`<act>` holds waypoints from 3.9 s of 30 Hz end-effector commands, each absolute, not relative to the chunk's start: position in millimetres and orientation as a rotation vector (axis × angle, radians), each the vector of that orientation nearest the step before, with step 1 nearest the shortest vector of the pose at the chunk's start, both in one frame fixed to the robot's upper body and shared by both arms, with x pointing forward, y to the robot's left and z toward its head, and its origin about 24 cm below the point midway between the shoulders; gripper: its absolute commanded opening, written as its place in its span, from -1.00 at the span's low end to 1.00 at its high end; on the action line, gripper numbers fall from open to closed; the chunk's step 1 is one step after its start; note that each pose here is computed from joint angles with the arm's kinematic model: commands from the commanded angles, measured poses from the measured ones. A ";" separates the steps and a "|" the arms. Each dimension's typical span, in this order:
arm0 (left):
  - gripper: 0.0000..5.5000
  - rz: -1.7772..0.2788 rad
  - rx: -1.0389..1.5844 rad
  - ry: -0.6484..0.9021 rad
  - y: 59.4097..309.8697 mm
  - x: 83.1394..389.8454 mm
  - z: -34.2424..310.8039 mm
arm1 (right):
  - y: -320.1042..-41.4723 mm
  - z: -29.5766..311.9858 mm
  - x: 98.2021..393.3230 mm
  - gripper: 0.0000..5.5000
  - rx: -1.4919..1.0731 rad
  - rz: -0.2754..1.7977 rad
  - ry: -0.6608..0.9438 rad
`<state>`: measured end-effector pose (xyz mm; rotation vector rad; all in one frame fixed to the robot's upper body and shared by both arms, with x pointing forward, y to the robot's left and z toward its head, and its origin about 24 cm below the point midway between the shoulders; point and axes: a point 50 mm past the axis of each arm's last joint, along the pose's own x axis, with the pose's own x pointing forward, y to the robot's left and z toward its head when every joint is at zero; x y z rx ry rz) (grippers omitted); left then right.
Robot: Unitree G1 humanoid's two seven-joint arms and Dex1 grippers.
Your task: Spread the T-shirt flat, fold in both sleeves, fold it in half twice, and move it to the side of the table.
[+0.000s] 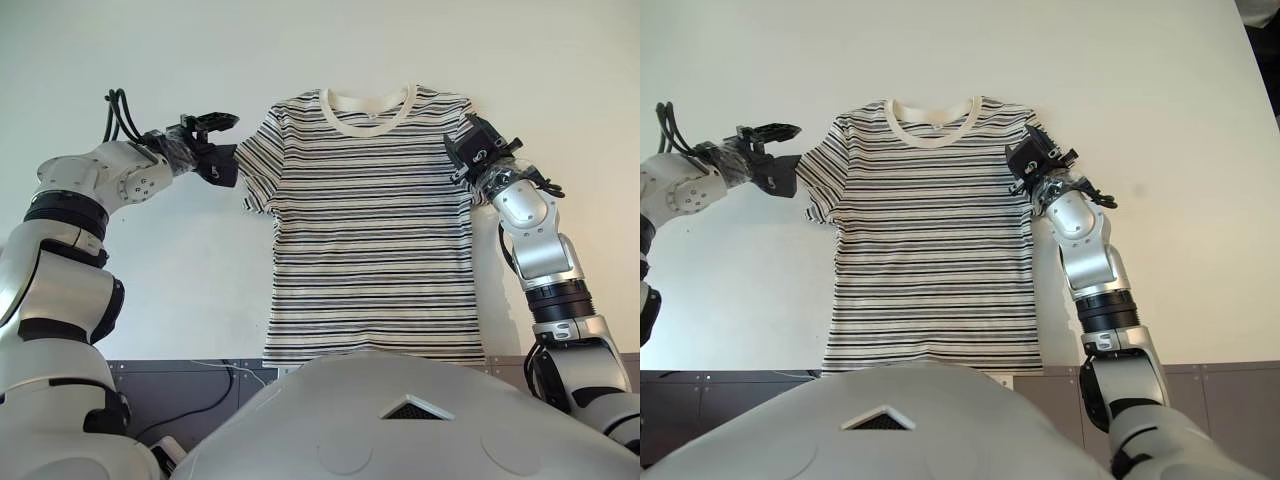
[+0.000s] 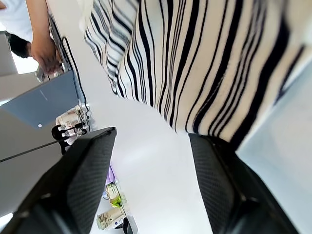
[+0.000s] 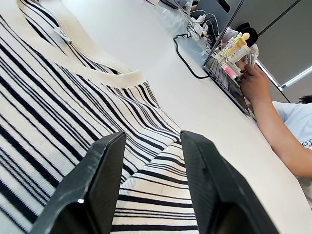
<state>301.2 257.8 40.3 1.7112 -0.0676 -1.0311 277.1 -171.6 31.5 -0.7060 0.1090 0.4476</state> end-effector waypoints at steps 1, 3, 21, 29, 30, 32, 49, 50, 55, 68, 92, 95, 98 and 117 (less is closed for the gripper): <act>0.01 -1.271 1.741 0.039 269.2 280.1 25.6 | -170.8 32.0 276.8 -0.25 -0.701 0.440 0.101; 0.01 -1.290 1.729 0.049 274.2 277.2 30.4 | -171.1 31.3 275.1 -0.25 -0.697 0.434 0.103; 0.01 -1.194 1.427 0.121 264.5 243.0 2.1 | -167.6 25.6 272.3 -0.25 -0.692 0.432 0.111; 0.01 -1.153 1.453 0.164 266.0 241.1 2.3 | -162.5 24.5 271.1 -0.25 -0.682 0.440 0.110; 0.01 -1.124 1.468 0.168 266.0 246.8 2.1 | -162.8 25.5 272.7 -0.25 -0.685 0.441 0.107; 0.01 -1.074 1.511 0.183 267.8 256.6 0.9 | -163.8 26.5 274.2 -0.25 -0.688 0.440 0.105; -0.69 -0.922 1.530 0.216 281.8 263.7 4.5 | -155.8 21.6 269.7 -0.25 -0.667 0.442 0.110; -0.77 -0.914 1.537 0.220 282.2 265.1 4.7 | -155.1 21.3 269.5 -0.25 -0.666 0.444 0.110; -0.96 -0.987 1.535 0.174 272.0 260.7 0.0 | -153.9 20.3 267.3 -0.25 -0.660 0.443 0.113; -0.58 -1.124 1.409 0.202 286.3 219.3 30.1 | -164.9 11.2 254.2 -0.25 -0.660 0.404 0.155; -0.53 -1.039 1.497 0.281 273.3 247.4 -13.0 | -156.2 14.5 264.8 -0.25 -0.661 0.441 0.134; -0.72 -1.051 1.516 0.251 271.0 248.4 -10.8 | -156.8 14.5 264.5 -0.25 -0.661 0.440 0.136; -0.86 -1.069 1.540 0.237 270.2 250.3 -8.9 | -156.2 14.2 264.9 -0.25 -0.659 0.437 0.135; -0.96 -0.705 1.508 -0.114 244.7 269.6 40.7 | -161.0 12.1 263.3 -0.25 -0.661 0.427 0.151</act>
